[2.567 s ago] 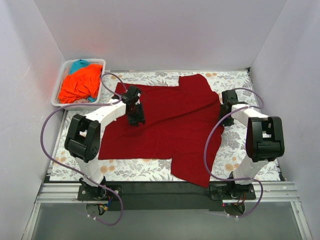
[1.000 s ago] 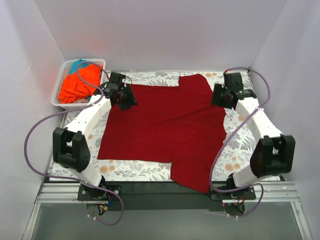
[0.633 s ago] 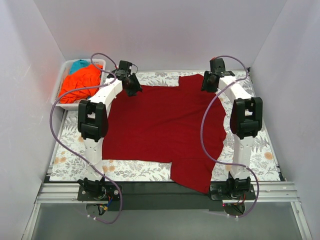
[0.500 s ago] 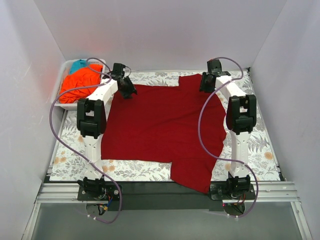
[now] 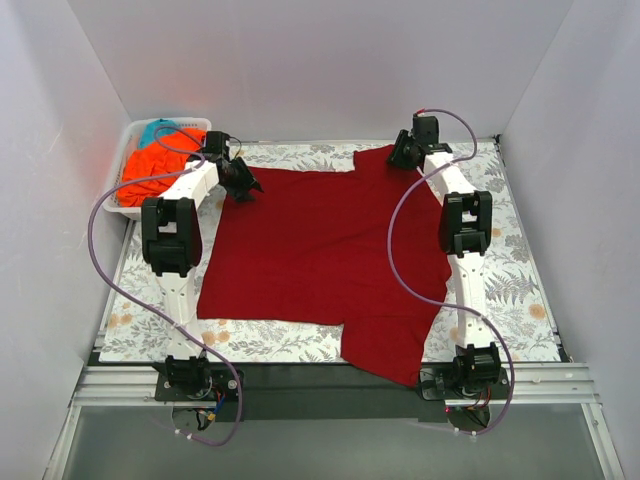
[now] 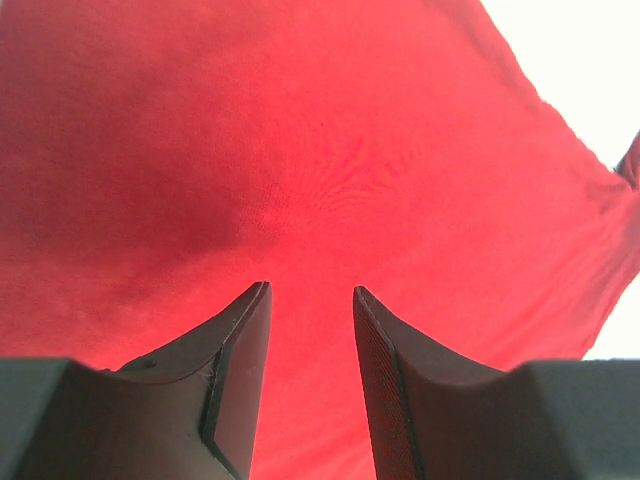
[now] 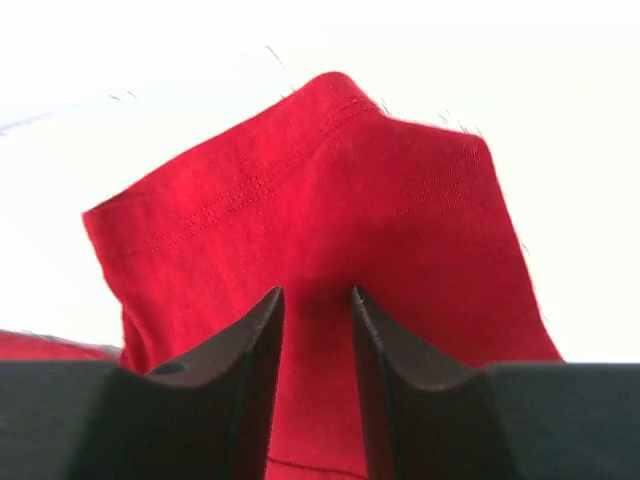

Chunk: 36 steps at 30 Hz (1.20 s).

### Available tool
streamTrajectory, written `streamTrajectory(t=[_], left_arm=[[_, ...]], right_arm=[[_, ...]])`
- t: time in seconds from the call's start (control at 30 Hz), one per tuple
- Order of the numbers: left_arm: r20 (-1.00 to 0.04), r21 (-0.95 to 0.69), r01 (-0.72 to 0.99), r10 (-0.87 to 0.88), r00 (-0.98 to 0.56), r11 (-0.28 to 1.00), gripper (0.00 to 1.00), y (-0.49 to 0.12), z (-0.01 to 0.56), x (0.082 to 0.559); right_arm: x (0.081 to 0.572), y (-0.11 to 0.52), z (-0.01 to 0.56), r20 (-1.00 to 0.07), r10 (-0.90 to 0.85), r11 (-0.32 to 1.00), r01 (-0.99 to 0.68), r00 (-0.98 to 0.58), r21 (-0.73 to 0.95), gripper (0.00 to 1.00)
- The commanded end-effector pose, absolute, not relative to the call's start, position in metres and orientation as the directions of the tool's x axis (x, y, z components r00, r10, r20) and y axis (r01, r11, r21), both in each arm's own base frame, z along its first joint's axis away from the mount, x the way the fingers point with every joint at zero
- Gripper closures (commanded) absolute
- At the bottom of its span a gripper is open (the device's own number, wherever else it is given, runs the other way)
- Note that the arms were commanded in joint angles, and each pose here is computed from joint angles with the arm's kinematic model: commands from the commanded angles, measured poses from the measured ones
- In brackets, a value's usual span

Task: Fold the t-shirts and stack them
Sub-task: Flatten the tshirt out

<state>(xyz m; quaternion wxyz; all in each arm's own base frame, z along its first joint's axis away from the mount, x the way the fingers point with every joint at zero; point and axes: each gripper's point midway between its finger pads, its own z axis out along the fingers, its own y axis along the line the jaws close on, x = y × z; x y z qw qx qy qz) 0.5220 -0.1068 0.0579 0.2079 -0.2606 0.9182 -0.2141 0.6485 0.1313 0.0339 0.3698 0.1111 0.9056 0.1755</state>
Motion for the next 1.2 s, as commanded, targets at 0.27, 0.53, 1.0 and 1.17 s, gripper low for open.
streamTrajectory(t=[0.27, 0.53, 1.0, 1.17], left_arm=[[-0.349, -0.609, -0.244, -0.531, -0.772, 0.755, 0.62, -0.118, 0.133, 0.506], [-0.361, -0.556, -0.273, -0.525, -0.771, 0.785, 0.62, -0.107, 0.125, 0.483], [-0.331, -0.554, -0.275, -0.511, -0.793, 0.786, 0.62, -0.106, 0.125, 0.421], [-0.318, -0.556, -0.286, -0.517, -0.795, 0.780, 0.62, -0.106, 0.124, 0.409]], right_arm=[[0.616, 0.138, 0.175, -0.751, 0.342, 0.878, -0.092, -0.565, 0.469, 0.54], [0.502, 0.106, 0.178, -0.688, 0.244, 0.938, -0.014, -0.683, 0.346, 0.55], [0.426, 0.053, 0.066, -0.515, 0.191, 0.981, 0.154, -0.836, 0.114, 0.57], [0.443, 0.029, 0.042, -0.485, 0.206, 0.978, 0.200, -0.850, 0.066, 0.57]])
